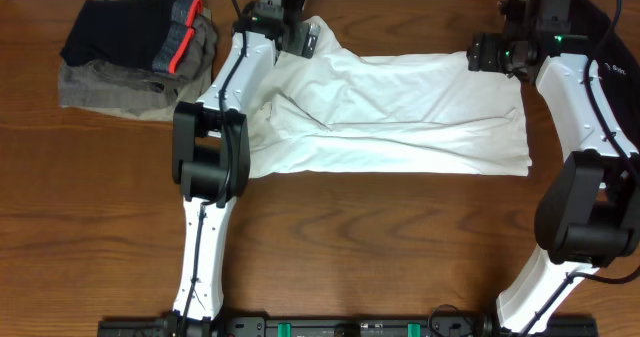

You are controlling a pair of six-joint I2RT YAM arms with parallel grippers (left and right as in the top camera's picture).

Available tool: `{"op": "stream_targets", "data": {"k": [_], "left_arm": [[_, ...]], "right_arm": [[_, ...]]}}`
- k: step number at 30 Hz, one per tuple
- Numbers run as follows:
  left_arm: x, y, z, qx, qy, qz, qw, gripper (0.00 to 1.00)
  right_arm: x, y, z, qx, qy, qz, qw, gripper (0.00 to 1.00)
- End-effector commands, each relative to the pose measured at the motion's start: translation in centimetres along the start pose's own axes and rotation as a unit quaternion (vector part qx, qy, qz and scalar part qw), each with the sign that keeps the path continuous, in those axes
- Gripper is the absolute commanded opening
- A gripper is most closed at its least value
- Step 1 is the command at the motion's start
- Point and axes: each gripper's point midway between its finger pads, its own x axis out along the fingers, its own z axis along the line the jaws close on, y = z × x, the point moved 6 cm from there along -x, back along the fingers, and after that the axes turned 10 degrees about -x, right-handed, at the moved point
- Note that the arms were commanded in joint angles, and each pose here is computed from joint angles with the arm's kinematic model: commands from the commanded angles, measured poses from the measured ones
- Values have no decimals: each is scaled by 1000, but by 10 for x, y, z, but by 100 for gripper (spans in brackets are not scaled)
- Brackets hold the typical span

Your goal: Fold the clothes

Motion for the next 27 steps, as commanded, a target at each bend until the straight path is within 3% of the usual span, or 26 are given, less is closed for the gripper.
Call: {"op": "stream_targets", "data": {"k": [1,3,7,11,17,23,25,27], "left_arm": [[7,0,-6,13,3,-2,1000,96],[7,0,-8,14,3,-3,1000,91],[7,2,-9,7,3,1,1000,64],[8,2,-9,-3,3,-2,1000,54],[8,-1,-9,-3,3,-9,1000,30],[11,5,-8,-3,-1,0,1000,18],[12,6,-5,-2,-13,0,1000,6],[12,4,0,-3,-35,-8,999,6]], "right_arm": [[-5,-9,4,-17,4,-10,1000,82],[-5,-8,4,-17,4,-10,1000,82],[-5,-8,4,-17,3,-7,1000,80],[-5,-7,4,-17,3,-7,1000,80],[-5,-7,4,-17,3,-7,1000,80],[-5,-7,4,-16,3,-5,1000,80],[-5,-7,4,-17,3,-5,1000,80],[-5,-7,4,-17,3,-5,1000,81]]}}
